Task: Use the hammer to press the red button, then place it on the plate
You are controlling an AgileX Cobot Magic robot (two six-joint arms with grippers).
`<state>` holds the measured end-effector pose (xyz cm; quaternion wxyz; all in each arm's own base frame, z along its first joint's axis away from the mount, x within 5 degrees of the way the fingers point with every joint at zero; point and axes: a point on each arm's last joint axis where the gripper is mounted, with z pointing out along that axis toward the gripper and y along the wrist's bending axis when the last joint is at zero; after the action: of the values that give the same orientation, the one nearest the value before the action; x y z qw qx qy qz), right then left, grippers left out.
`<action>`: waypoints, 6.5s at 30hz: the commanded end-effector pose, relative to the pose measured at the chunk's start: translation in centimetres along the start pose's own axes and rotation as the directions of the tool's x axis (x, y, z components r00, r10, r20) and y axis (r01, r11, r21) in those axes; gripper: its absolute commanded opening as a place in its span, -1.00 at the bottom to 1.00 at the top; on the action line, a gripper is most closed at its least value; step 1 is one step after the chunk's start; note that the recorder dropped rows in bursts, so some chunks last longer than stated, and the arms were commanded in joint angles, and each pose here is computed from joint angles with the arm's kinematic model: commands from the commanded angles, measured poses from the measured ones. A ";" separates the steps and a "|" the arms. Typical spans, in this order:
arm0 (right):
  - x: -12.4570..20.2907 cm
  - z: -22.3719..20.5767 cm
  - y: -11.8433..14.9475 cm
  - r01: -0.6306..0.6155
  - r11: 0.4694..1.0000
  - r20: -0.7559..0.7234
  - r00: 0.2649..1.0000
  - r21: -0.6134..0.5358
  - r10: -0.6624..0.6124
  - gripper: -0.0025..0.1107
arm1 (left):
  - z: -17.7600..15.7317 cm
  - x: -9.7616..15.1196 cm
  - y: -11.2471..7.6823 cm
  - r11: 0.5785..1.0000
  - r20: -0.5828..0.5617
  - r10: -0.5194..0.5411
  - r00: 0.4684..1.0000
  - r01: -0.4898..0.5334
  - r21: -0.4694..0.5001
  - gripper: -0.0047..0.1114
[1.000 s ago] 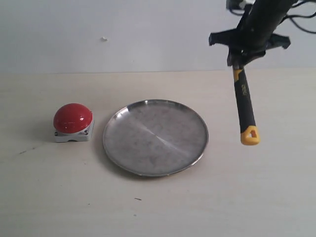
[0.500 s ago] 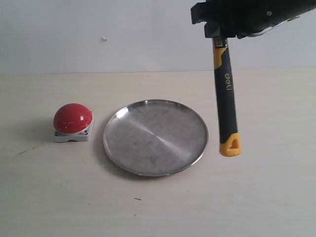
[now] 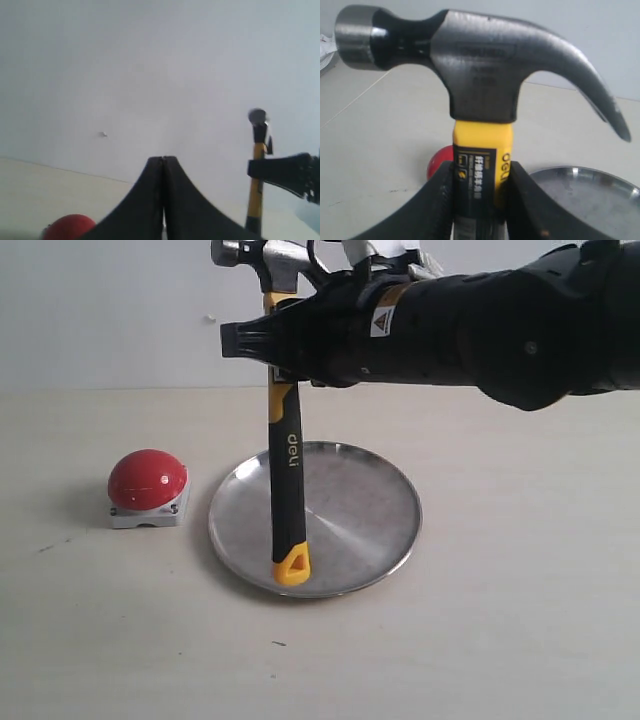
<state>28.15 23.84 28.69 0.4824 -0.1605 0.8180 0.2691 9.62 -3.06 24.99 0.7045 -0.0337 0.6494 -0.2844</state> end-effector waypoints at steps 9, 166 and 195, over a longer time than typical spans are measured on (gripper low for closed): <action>-1.7 -0.3 0.6 -0.007 1.000 0.068 0.998 -0.024 0.008 -0.96 | 14.1 8.1 0.6 0.828 -0.593 -0.023 0.805 0.348 0.440 0.43; -4.1 1.3 -6.1 0.261 0.634 0.227 0.964 -0.728 -0.135 0.04 | 19.8 5.4 -6.7 0.703 -0.162 0.130 0.978 0.024 0.711 -0.92; -4.3 1.2 -7.0 0.217 0.658 0.200 0.974 -0.721 -0.102 0.27 | 20.5 2.9 -3.4 0.774 -0.053 0.169 0.984 -0.099 0.625 -0.92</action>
<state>34.79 19.07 29.66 0.4536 -0.3904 0.5918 0.5400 27.32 -14.43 25.52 0.6285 0.2766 0.5865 -0.4294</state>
